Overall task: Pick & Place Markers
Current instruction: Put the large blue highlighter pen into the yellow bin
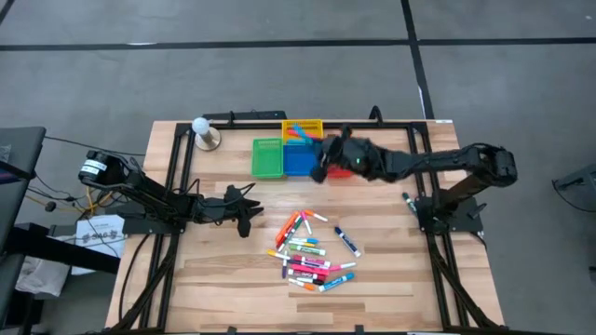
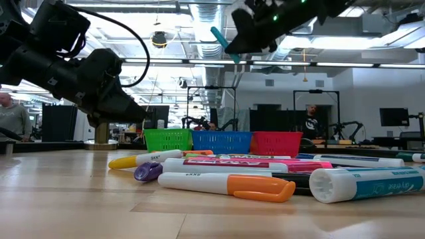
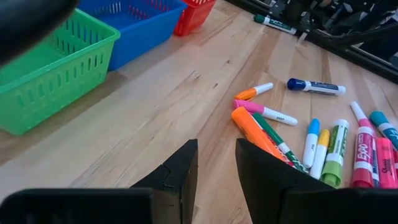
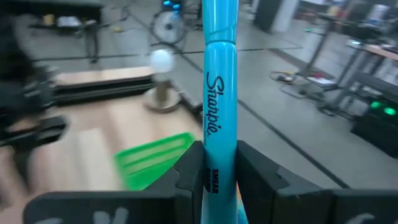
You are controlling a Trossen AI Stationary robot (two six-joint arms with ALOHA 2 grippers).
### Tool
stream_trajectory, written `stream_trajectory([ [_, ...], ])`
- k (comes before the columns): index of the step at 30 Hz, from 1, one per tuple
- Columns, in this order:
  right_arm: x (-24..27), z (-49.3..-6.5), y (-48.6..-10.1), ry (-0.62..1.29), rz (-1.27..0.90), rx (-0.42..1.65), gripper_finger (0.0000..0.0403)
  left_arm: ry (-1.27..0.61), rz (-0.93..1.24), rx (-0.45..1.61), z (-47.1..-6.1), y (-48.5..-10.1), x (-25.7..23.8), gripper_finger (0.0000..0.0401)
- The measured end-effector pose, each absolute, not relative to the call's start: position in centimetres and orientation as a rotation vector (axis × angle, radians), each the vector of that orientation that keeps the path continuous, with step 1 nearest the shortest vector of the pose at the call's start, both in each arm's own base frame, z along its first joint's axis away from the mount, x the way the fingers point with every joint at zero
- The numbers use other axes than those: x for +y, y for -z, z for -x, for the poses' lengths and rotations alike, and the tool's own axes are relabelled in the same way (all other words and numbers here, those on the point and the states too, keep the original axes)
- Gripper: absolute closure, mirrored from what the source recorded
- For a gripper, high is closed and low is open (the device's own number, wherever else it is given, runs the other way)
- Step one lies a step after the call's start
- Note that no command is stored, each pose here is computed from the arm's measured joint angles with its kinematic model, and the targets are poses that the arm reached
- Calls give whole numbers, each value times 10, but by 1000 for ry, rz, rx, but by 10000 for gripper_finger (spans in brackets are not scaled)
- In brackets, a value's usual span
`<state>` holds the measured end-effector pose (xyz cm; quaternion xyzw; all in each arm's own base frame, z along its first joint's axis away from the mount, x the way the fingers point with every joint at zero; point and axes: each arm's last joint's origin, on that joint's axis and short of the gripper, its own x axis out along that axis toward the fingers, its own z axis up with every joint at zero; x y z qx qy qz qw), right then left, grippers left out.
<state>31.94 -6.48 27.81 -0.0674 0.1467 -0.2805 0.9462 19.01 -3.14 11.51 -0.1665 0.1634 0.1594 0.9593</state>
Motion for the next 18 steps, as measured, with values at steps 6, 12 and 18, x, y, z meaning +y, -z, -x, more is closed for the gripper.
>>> stream_trajectory([
  [6,-119,-307,-284,646,73,221,336,-330,312,332,-190,-115,-31,293],
  [12,-160,-289,-289,663,30,155,336,-337,295,333,-190,-115,-29,293],
  [18,-179,-292,-268,645,8,212,336,-336,288,334,-190,-115,-29,293],
])
